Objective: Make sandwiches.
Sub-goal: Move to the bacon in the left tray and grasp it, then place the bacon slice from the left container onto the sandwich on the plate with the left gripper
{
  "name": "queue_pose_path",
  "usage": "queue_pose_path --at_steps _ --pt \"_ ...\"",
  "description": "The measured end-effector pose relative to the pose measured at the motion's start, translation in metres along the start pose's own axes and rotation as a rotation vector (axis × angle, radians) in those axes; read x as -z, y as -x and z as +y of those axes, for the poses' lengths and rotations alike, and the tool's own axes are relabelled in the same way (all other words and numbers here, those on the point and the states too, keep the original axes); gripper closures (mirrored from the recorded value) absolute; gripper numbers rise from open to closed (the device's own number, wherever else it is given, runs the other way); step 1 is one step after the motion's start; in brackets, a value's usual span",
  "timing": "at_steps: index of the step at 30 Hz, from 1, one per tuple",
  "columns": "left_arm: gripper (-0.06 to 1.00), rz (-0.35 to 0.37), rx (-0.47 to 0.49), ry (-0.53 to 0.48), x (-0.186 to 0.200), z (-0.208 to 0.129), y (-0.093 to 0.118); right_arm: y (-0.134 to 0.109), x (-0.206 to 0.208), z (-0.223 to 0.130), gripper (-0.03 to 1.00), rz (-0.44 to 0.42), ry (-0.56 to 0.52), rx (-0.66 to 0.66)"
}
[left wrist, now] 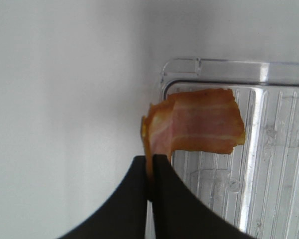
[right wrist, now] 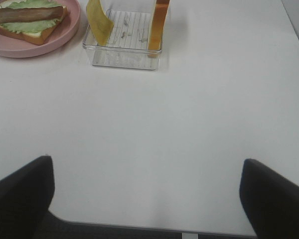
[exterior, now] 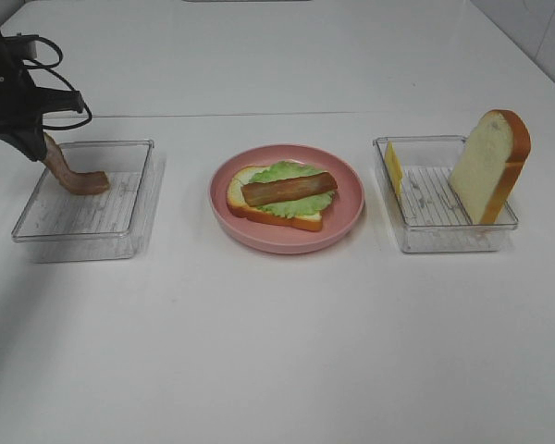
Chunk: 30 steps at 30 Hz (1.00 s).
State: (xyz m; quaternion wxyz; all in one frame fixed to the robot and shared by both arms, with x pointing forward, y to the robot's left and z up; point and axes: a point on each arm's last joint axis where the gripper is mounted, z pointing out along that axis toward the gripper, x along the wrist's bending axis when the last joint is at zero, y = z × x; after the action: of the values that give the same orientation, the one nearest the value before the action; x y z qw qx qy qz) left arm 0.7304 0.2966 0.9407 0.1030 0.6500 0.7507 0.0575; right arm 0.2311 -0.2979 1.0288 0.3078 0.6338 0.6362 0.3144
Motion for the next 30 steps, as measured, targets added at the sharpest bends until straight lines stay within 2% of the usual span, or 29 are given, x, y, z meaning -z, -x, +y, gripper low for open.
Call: queue_pose_path --at_steps 8,10,11,15,16,19,21,22,23,24,26,27,28,30 --pt "0.94 -0.006 0.001 0.025 0.012 0.002 0.001 0.0 0.0 0.0 -0.01 0.0 0.0 0.0" --pt "0.94 -0.02 -0.004 0.083 0.036 0.007 0.005 0.0 0.0 0.0 -0.01 0.0 0.0 0.0" --pt "0.94 -0.02 -0.004 0.083 0.036 0.007 0.005 0.0 0.0 0.0 -0.01 0.0 0.0 0.0" --pt "0.94 -0.038 -0.035 0.137 0.062 0.012 0.021 0.0 0.0 0.0 -0.01 0.0 0.0 0.0" --pt "0.94 -0.049 -0.059 0.157 0.072 0.012 0.032 0.0 0.0 0.0 -0.01 0.0 0.0 0.0" --pt "0.94 -0.054 -0.072 0.161 0.076 0.011 0.039 0.0 0.0 0.0 -0.01 0.0 0.0 0.0" --pt "0.94 -0.089 -0.123 0.208 0.098 0.01 0.067 0.0 0.0 0.0 -0.01 0.0 0.0 0.0" --pt "0.94 -0.089 -0.123 0.208 0.098 0.01 0.067 0.0 0.0 0.0 -0.01 0.0 0.0 0.0" --pt "0.94 -0.099 -0.135 0.219 0.103 0.01 0.074 0.0 0.0 0.0 -0.01 0.0 0.0 0.0" --pt "0.94 -0.13 -0.161 0.237 0.111 0.007 0.09 0.0 0.0 0.0 -0.01 0.0 0.0 0.0" --pt "0.94 -0.147 -0.172 0.241 0.114 0.006 0.099 0.0 0.0 0.0 -0.01 0.0 0.0 0.0" --pt "0.94 -0.184 -0.19 0.245 0.118 0.002 0.114 0.0 0.0 0.0 -0.01 0.0 0.0 0.0" --pt "0.94 -0.184 -0.19 0.245 0.118 0.002 0.114 0.0 0.0 0.0 -0.01 0.0 0.0 0.0" --pt "0.94 -0.251 -0.212 0.239 0.121 -0.006 0.137 0.0 0.0 0.0 -0.01 0.0 0.0 0.0"
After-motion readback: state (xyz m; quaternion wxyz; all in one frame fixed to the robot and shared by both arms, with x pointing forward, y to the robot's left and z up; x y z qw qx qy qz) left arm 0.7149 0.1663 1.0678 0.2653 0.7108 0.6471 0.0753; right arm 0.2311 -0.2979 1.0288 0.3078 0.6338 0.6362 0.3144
